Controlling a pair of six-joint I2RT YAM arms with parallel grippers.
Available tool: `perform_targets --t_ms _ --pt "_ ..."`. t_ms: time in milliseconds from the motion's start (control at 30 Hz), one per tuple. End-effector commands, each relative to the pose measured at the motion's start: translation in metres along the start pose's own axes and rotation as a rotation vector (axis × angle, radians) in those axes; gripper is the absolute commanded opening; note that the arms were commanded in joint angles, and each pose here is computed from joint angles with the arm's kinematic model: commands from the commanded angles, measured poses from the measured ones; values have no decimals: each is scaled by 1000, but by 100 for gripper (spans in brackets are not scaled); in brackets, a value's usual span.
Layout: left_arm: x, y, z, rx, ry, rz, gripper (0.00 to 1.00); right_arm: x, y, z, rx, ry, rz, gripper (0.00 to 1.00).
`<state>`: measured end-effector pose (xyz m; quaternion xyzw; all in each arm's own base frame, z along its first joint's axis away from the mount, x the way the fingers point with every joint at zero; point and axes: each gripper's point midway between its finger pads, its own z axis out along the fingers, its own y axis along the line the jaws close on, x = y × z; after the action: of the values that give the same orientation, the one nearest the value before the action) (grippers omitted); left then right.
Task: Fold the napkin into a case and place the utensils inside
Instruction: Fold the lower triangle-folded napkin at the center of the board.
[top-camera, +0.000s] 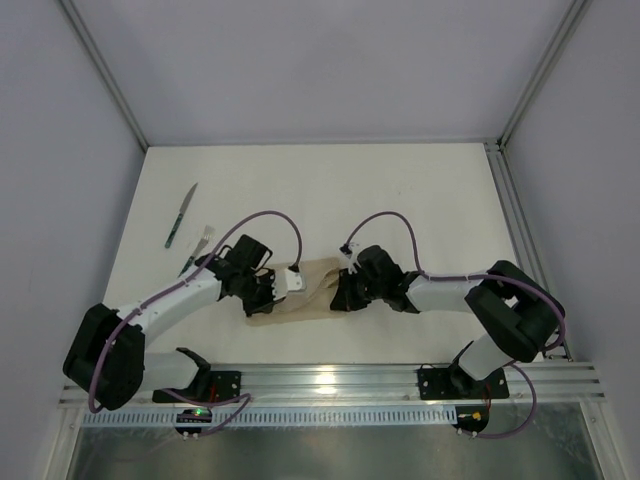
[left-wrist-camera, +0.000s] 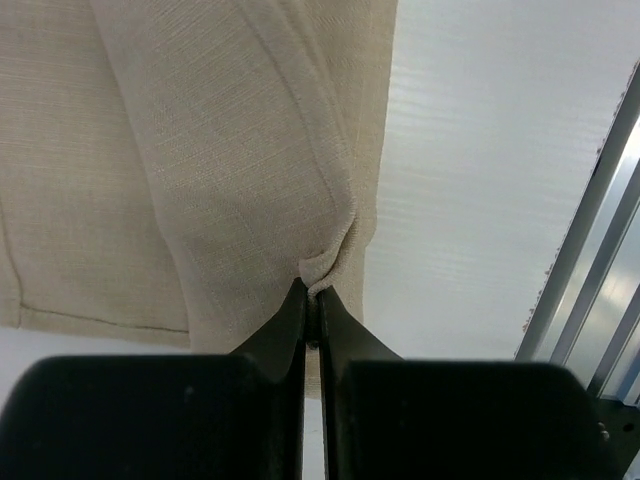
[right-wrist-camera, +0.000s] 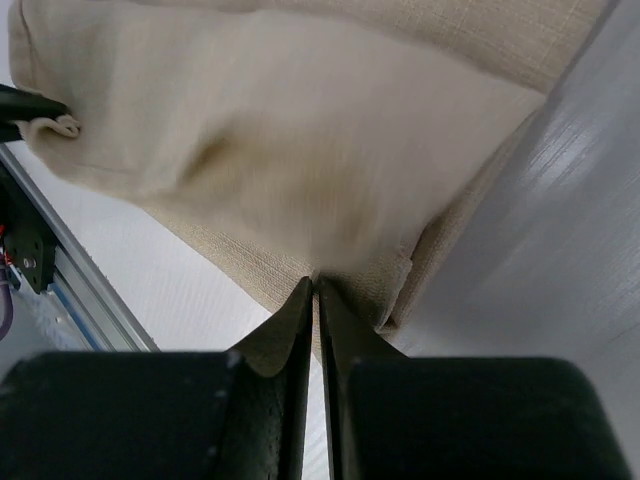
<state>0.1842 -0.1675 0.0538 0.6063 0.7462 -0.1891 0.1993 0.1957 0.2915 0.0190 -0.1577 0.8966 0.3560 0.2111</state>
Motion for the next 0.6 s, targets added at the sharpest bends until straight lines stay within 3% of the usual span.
perform_targets --t_ms 0,133,333,567 --pt "28 -9 8 7 86 65 0 24 -33 2 124 47 57 10" --pt "46 -11 13 7 136 97 0 20 -31 0 120 34 50 10" --pt "43 -7 15 -11 120 92 0 13 -28 -4 121 22 13 11" --pt "43 -9 19 11 120 77 0 -8 -9 -40 117 -12 -130 24"
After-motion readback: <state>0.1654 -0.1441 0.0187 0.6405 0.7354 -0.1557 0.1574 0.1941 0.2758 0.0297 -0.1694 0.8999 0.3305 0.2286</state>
